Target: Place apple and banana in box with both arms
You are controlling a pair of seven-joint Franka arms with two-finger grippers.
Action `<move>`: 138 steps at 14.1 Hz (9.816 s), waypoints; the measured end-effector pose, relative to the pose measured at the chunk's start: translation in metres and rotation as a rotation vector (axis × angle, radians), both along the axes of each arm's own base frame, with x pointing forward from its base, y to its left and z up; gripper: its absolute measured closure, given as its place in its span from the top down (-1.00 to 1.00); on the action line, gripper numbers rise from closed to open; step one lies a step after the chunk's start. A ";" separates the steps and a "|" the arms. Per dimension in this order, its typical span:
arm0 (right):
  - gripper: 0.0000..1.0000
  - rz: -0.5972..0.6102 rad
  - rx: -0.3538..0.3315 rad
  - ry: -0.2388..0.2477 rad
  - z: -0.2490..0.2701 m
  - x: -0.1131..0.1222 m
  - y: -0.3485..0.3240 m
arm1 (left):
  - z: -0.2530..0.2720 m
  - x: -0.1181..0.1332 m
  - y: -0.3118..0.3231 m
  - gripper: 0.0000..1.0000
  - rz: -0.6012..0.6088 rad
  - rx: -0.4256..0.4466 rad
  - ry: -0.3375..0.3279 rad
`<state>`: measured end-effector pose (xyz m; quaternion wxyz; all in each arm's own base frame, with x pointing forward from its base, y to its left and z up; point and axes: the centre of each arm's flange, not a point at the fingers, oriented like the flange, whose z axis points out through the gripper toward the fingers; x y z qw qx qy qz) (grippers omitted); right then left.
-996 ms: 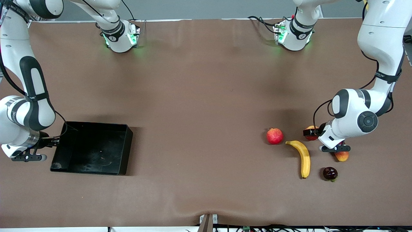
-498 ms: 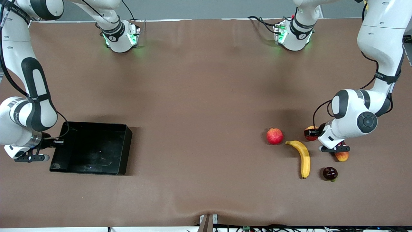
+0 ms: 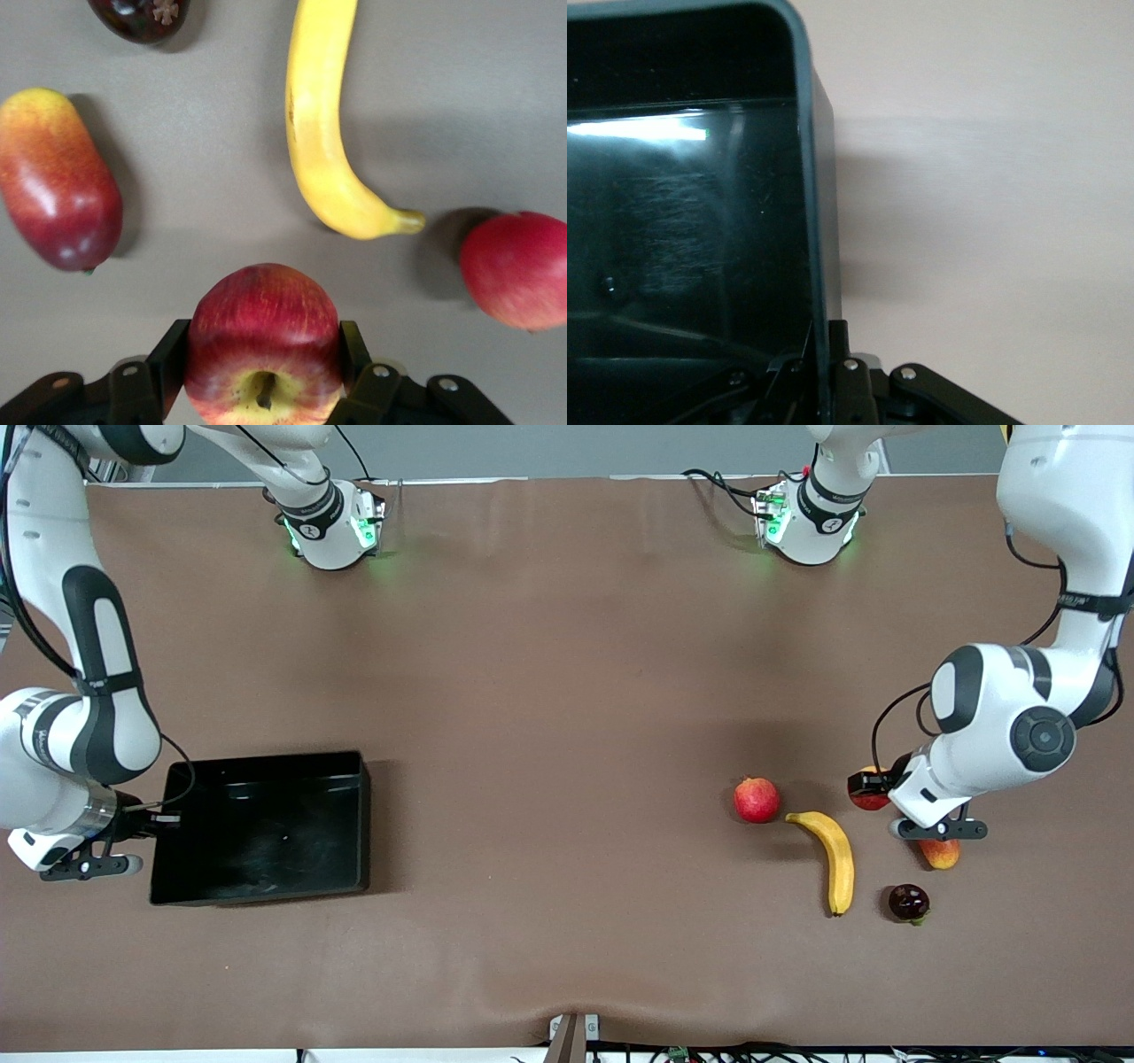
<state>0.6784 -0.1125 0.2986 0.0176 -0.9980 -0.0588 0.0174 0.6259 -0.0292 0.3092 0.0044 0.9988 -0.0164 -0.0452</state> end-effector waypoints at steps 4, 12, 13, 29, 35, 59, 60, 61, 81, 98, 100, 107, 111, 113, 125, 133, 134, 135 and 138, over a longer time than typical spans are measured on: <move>-0.92 -0.017 0.002 0.026 0.048 0.000 0.129 | 0.025 -0.004 -0.010 0.43 -0.016 0.008 0.019; -0.92 -0.081 0.044 0.072 0.041 -0.029 0.291 | 0.059 -0.007 -0.057 0.43 0.002 0.001 0.017; -0.92 -0.106 0.043 0.072 0.040 -0.034 0.310 | 0.066 -0.009 -0.072 0.43 0.019 0.000 0.022; -0.60 -0.261 0.091 -0.045 -0.055 -0.122 0.541 | 0.053 -0.055 -0.277 0.43 0.266 0.002 0.066; 0.55 -0.301 0.127 -0.116 -0.008 -0.093 0.521 | 0.007 -0.046 -0.308 0.43 0.290 0.000 0.039; 1.00 -0.174 0.019 -0.023 0.257 -0.104 0.050 | -0.037 -0.022 -0.339 1.00 0.342 -0.009 -0.051; 1.00 -0.179 0.019 -0.034 0.267 -0.104 0.051 | -0.011 -0.016 -0.329 1.00 0.357 -0.003 -0.075; 1.00 -0.193 0.019 -0.028 0.277 -0.106 0.053 | 0.016 -0.009 -0.313 1.00 0.373 0.002 -0.101; 1.00 -0.165 -0.046 0.055 0.330 -0.122 0.092 | -0.095 0.070 -0.025 1.00 0.322 -0.050 -0.040; 1.00 -0.130 -0.058 0.038 0.325 -0.114 0.109 | 0.002 0.063 -0.095 -0.22 0.174 0.048 -0.019; 1.00 -0.101 -0.060 0.040 0.325 -0.115 0.127 | 0.030 0.054 -0.132 -0.22 0.171 0.038 -0.024; 1.00 -0.110 -0.060 0.043 0.326 -0.115 0.121 | 0.037 0.001 -0.275 -0.22 0.207 0.008 -0.007; 1.00 -0.105 -0.060 0.046 0.325 -0.116 0.124 | 0.033 -0.036 -0.348 -0.22 0.220 0.006 -0.006; 1.00 -0.100 -0.061 0.050 0.324 -0.116 0.127 | 0.030 -0.047 -0.371 -0.22 0.224 -0.011 -0.014; 1.00 -0.102 -0.062 0.072 0.322 -0.118 0.126 | -0.056 -0.076 -0.444 -0.22 0.188 -0.052 -0.078; 1.00 -0.098 -0.062 0.073 0.322 -0.118 0.128 | -0.125 -0.084 -0.455 -0.22 0.170 -0.049 -0.101; 1.00 -0.098 -0.062 0.073 0.322 -0.118 0.128 | -0.125 -0.085 -0.456 -0.22 0.168 -0.050 -0.104; 1.00 -0.097 -0.062 0.072 0.322 -0.118 0.128 | -0.125 -0.085 -0.457 -0.22 0.166 -0.051 -0.106; 1.00 -0.095 -0.063 0.073 0.321 -0.118 0.129 | -0.126 -0.086 -0.458 -0.22 0.164 -0.051 -0.108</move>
